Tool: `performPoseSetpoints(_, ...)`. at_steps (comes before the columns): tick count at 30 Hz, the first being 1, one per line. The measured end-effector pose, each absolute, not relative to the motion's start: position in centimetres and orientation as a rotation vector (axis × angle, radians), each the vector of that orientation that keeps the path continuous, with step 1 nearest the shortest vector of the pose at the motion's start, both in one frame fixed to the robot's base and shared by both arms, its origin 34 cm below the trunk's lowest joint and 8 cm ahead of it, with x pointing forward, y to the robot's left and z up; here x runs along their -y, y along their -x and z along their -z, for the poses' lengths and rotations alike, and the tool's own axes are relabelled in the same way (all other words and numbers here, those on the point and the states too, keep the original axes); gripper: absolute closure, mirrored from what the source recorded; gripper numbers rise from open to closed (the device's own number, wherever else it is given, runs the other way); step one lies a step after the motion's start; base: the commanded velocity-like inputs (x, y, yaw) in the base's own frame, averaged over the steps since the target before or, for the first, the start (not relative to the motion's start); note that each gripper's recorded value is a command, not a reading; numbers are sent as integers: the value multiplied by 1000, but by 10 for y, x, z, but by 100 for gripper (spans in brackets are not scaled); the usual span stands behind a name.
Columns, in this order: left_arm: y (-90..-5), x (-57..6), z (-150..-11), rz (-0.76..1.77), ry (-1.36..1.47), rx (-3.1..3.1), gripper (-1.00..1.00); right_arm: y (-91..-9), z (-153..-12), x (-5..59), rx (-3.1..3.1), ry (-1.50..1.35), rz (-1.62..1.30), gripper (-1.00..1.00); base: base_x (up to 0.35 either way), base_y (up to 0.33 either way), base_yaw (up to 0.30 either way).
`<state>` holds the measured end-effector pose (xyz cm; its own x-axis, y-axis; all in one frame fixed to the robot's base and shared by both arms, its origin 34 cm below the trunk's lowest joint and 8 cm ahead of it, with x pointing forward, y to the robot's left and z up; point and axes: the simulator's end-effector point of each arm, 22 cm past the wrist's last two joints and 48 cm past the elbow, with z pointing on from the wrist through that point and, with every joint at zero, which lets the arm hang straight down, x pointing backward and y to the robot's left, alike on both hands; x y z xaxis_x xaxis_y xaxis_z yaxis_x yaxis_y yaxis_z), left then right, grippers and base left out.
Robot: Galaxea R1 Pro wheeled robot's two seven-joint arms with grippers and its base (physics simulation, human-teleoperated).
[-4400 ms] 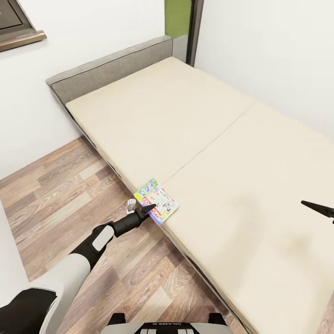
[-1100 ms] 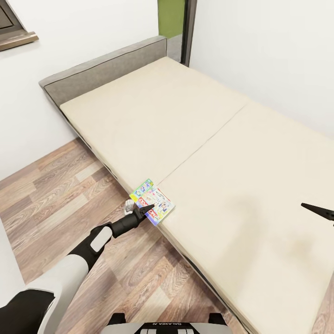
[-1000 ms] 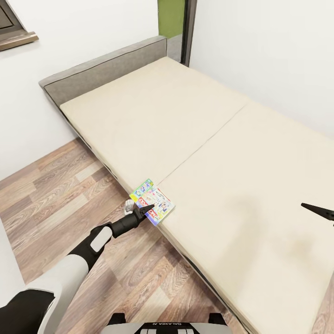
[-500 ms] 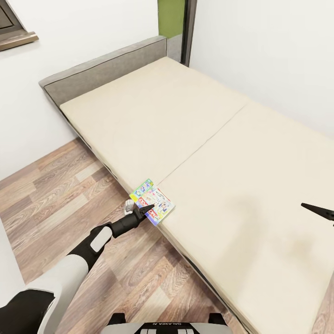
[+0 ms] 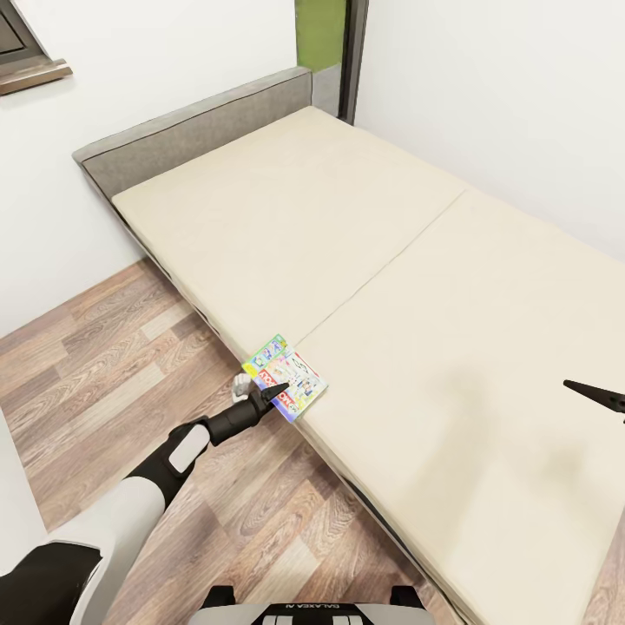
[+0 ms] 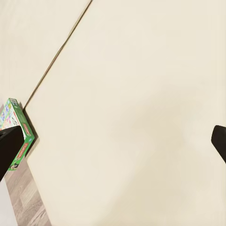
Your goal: Put all the toys in the child's room - the three board games (two on the bed and one on the table), the two jigsaw puzzles on the table, and the tennis ball on the table - inside the toy box on the table in the child's room.
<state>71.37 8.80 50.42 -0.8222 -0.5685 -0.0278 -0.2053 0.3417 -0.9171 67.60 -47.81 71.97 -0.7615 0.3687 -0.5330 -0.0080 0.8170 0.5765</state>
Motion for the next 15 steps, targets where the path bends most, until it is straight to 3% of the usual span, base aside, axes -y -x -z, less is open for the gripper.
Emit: performPoseSetpoints(15,-714,-86,-512,1506,669,-2230,-100,-676,-720,478,-2338,-264,-746,-100,0,0,0)
